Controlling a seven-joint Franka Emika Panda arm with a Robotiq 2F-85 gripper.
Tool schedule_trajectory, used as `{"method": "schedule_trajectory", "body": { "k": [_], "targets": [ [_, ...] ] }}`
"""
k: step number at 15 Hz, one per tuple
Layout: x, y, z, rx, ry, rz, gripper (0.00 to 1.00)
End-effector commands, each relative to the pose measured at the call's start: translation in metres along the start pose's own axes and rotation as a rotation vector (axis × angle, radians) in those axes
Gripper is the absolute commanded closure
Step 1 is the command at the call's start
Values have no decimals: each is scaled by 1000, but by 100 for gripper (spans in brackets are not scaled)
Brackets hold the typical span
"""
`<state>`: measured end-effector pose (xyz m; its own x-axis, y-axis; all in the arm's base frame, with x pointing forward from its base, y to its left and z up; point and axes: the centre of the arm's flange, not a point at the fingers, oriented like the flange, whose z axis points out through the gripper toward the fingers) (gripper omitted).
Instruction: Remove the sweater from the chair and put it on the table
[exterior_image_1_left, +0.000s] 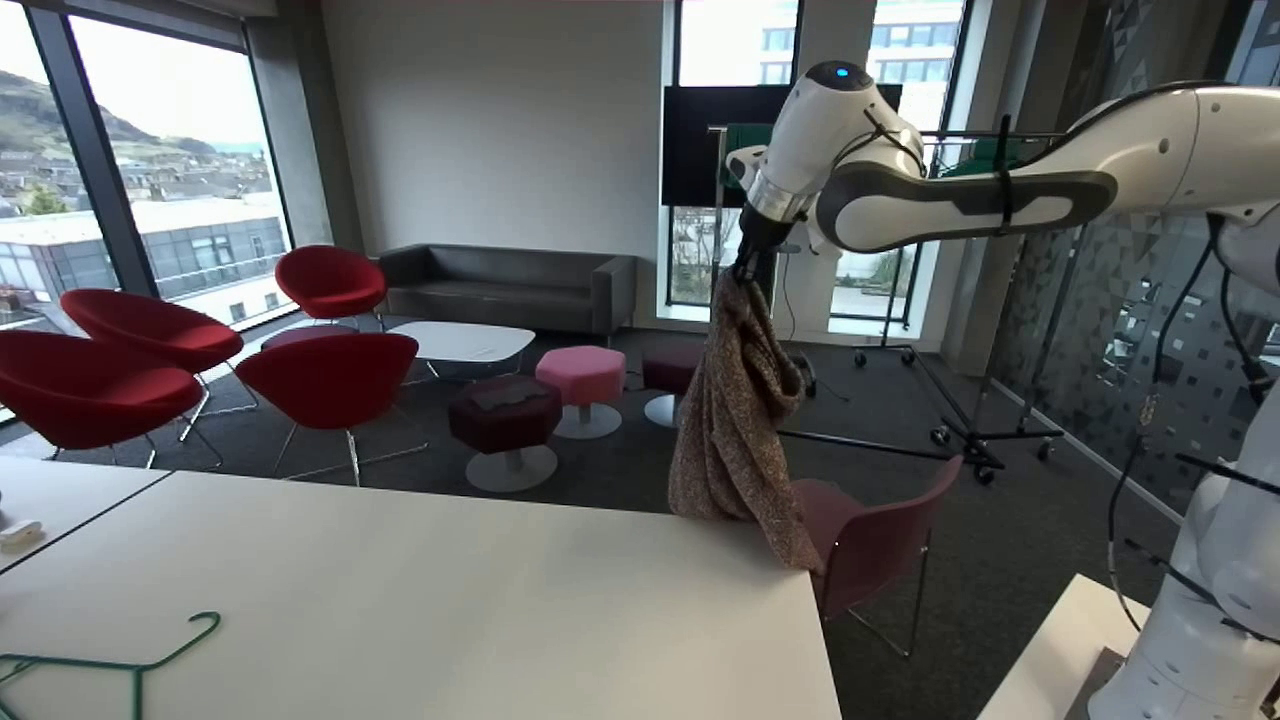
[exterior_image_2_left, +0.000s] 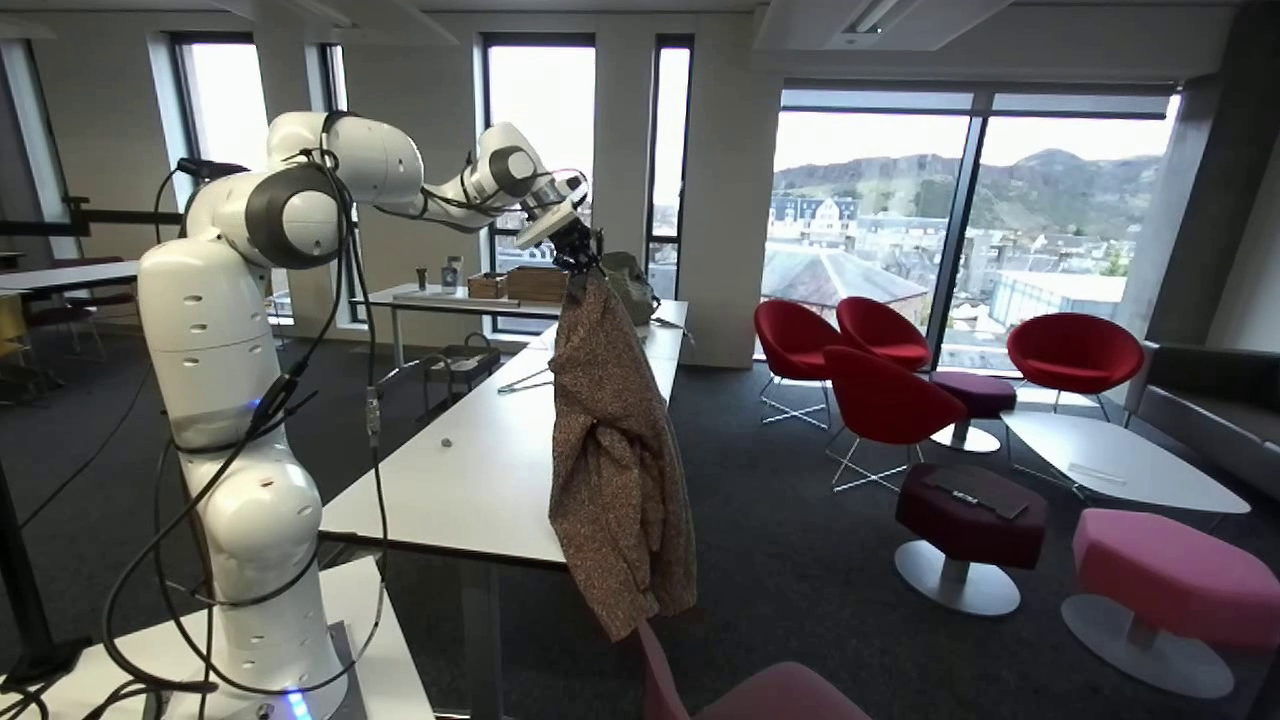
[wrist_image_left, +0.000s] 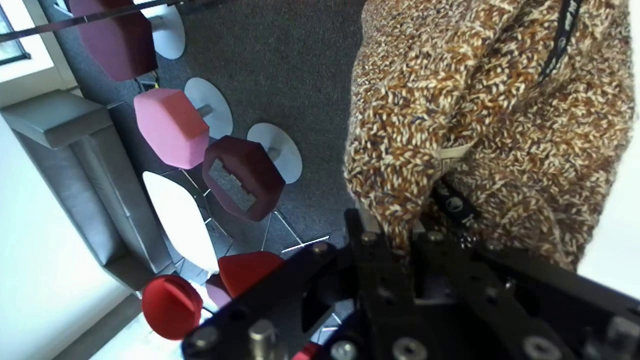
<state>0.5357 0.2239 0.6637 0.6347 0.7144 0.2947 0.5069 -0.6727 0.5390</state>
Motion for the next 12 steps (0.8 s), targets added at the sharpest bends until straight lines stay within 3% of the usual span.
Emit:
{"method": "schedule_trajectory", "body": {
  "k": [1, 7, 12],
  "targets": [
    [-6, -43, 20, 18, -8, -106, 97],
    [-4, -127, 73, 191, -25, -181, 97],
    [2, -175, 104, 353, -42, -190, 97]
  ]
}}
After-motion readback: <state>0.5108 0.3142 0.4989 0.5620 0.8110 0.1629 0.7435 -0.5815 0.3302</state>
